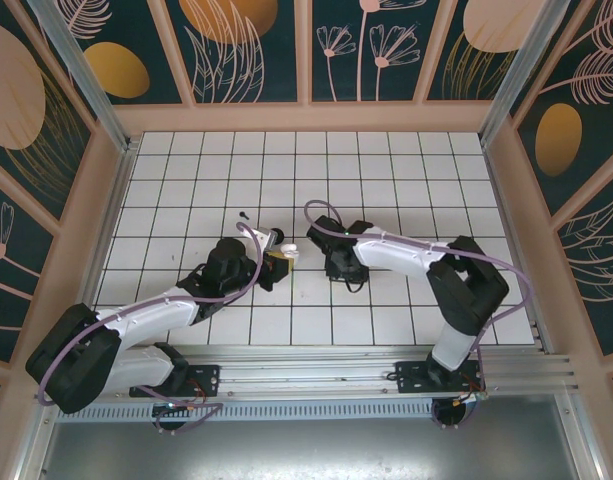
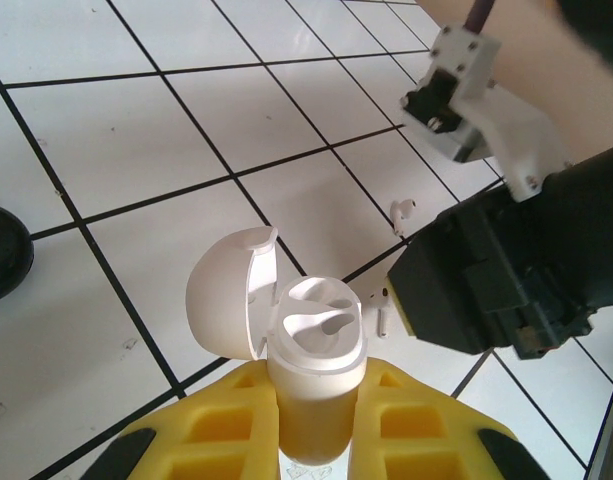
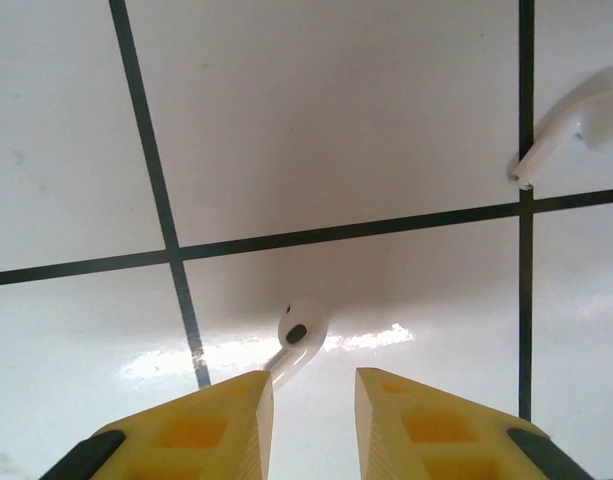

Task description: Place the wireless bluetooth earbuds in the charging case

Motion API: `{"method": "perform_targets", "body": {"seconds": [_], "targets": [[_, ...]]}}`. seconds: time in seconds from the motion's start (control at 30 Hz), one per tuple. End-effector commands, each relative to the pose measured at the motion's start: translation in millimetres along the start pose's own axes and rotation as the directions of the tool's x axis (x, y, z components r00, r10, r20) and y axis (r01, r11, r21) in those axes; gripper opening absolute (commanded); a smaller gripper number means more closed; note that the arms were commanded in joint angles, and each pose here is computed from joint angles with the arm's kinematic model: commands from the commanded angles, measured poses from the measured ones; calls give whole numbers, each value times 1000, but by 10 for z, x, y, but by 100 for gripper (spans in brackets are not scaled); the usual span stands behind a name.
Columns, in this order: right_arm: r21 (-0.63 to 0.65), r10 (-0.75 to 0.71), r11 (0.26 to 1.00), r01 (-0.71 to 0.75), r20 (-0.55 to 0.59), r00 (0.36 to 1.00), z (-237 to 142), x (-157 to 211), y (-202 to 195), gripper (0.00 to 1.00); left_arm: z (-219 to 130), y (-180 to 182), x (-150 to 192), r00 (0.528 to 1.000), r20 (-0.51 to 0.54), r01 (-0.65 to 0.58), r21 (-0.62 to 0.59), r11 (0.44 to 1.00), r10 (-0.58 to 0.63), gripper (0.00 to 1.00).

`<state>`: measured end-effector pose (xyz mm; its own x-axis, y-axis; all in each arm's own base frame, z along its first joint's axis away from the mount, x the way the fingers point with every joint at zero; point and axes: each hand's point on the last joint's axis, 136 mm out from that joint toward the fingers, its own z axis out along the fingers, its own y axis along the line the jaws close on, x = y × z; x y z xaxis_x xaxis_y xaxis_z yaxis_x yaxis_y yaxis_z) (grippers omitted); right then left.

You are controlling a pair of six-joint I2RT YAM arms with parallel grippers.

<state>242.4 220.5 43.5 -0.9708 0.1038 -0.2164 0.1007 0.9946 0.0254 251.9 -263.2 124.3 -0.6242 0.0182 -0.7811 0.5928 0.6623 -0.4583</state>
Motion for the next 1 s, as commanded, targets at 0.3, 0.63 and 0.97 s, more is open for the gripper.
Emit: {"method": "perform_targets", "body": {"seconds": [0.3,0.63,0.97], "targets": [[-264,387,884,-386,-53,921,-50,-16,-135,22,57,-35,-101,1000,14,10,21,1000,-10,0],[-296,486,830,-472,-29,873,-21,-120,-76,24,130,-76,-128,1000,2,-9,45,999,9,0],[-258,494,835,-486,-38,869,96,-146,-14,23,158,-90,-96,1000,-9,-21,60,998,21,0]]}}
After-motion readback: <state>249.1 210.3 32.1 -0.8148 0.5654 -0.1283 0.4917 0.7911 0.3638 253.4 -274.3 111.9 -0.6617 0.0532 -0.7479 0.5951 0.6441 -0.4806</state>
